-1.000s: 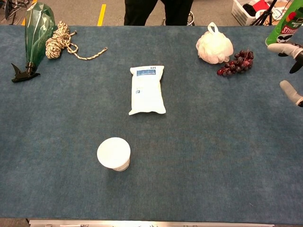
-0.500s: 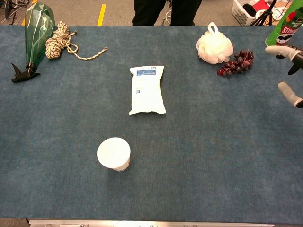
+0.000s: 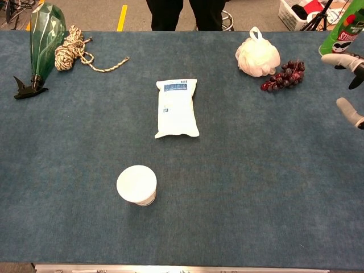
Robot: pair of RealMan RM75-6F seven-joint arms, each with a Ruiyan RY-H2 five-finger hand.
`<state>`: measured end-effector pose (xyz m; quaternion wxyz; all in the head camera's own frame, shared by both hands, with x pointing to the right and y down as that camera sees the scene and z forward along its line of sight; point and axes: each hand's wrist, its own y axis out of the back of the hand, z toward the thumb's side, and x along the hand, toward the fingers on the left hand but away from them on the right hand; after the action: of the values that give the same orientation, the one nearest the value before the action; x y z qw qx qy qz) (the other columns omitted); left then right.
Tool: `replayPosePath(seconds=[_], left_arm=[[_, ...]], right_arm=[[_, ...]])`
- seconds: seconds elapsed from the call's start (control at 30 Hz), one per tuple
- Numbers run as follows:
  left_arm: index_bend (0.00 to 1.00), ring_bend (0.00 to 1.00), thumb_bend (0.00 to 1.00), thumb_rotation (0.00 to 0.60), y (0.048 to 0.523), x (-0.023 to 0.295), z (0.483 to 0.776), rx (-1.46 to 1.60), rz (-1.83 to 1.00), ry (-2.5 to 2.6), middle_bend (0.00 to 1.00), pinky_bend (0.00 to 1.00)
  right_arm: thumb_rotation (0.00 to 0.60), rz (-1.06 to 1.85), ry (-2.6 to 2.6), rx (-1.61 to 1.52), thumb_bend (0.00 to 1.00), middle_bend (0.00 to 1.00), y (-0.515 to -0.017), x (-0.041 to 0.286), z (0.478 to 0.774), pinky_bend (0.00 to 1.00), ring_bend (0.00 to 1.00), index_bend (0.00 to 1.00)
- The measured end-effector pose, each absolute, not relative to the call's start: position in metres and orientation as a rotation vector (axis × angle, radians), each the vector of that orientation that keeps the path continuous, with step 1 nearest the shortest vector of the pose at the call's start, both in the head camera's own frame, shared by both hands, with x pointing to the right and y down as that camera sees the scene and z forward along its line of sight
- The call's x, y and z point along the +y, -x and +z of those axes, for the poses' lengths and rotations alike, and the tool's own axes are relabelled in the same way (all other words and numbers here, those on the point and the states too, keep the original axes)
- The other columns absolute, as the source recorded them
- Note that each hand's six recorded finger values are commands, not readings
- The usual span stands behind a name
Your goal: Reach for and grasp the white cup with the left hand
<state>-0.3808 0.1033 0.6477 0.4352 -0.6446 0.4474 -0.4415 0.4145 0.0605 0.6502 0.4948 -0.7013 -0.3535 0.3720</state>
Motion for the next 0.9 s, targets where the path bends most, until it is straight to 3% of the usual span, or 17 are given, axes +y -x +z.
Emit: replayPosePath(seconds=[0.47, 0.7, 0.8, 0.9], left_arm=[[0.28, 0.09, 0.04, 0.600, 0.3808, 0.1030, 0.6479, 1.115, -1.099, 1.602, 0.00, 0.43], [0.29, 0.09, 0.07, 0.600, 0.3807, 0.1025, 0.6467, 1.119, -1.090, 1.596, 0.00, 0.62], [0.30, 0.09, 0.12, 0.600, 0.3803, 0.1025, 0.6457, 1.119, -1.082, 1.588, 0.00, 0.69], [0.29, 0.08, 0.27, 0.600, 0.3799, 0.1025, 0.6449, 1.117, -1.076, 1.572, 0.00, 0.74]], right_arm=[[0.600, 0.917, 1.699, -0.850, 0.49, 0.15, -0.4151, 0.0604, 0.6519, 0.40, 0.19, 0.12], [0.600, 0.924, 1.699, -0.846, 0.49, 0.16, -0.4151, 0.0604, 0.6528, 0.40, 0.19, 0.12], [0.600, 0.926, 1.698, -0.845, 0.49, 0.16, -0.4151, 0.0603, 0.6528, 0.40, 0.19, 0.12], [0.600, 0.927, 1.697, -0.845, 0.49, 0.16, -0.4152, 0.0601, 0.6527, 0.40, 0.19, 0.13]])
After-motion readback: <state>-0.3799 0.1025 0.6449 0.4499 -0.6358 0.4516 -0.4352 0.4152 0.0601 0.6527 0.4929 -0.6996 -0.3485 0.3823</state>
